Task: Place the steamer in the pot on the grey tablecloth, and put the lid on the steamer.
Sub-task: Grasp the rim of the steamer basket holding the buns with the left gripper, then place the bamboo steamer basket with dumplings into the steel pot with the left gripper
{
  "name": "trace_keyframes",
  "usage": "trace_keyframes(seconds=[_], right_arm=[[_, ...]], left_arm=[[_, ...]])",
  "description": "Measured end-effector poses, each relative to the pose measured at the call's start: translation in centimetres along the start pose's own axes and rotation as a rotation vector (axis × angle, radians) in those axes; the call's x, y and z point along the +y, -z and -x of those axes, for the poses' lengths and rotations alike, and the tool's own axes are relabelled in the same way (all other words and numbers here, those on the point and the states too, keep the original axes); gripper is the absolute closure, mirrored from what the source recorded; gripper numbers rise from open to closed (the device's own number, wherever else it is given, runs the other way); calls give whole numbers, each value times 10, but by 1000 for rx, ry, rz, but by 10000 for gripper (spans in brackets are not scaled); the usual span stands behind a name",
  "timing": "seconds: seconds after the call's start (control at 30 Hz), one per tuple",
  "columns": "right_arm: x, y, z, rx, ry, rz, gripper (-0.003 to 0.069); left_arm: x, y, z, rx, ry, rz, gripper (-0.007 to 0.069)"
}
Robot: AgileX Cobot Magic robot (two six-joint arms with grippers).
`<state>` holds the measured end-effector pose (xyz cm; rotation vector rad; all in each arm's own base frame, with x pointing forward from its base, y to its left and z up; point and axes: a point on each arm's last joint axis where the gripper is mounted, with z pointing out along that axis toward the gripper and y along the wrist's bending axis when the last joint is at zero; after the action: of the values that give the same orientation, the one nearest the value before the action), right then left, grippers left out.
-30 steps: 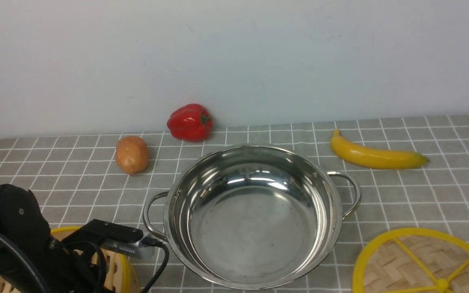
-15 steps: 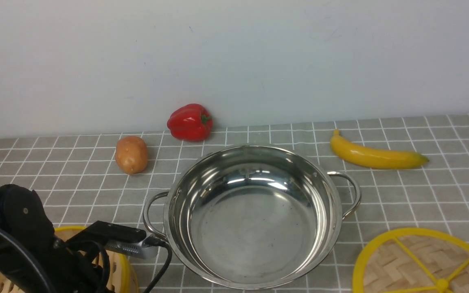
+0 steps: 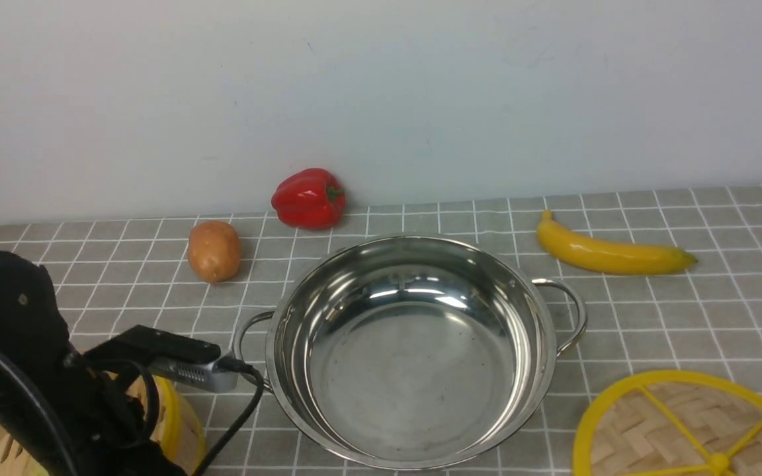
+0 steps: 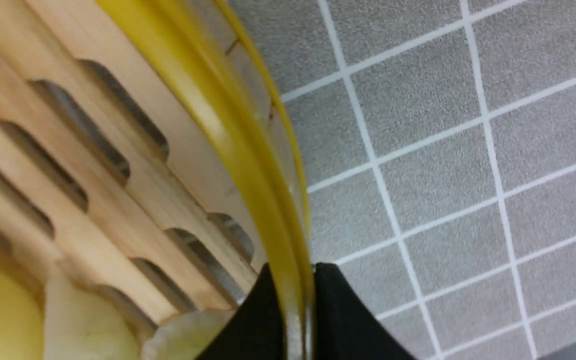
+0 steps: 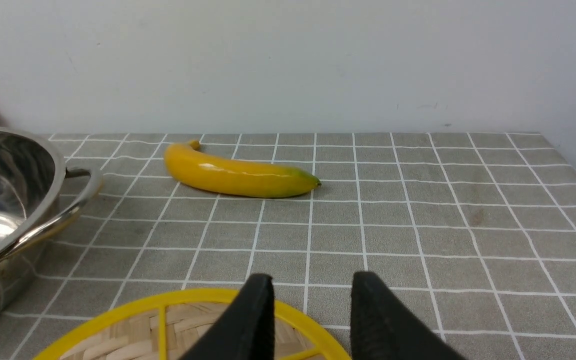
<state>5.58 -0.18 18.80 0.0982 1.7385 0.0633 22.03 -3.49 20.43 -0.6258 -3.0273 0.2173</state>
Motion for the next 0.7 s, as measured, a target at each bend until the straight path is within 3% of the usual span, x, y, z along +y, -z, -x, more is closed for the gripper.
trace_keyframes(seconds=[0.37, 0.5, 0.7], right_arm=[[0, 0, 0, 0, 0, 0, 416], [0, 0, 0, 0, 0, 0, 416], [0, 0, 0, 0, 0, 0, 416]], left_arm=[[6, 59, 7, -54, -6, 145, 572], [5, 68, 12, -85, -11, 157, 572], [-12, 78, 21, -102, -106, 220, 572]])
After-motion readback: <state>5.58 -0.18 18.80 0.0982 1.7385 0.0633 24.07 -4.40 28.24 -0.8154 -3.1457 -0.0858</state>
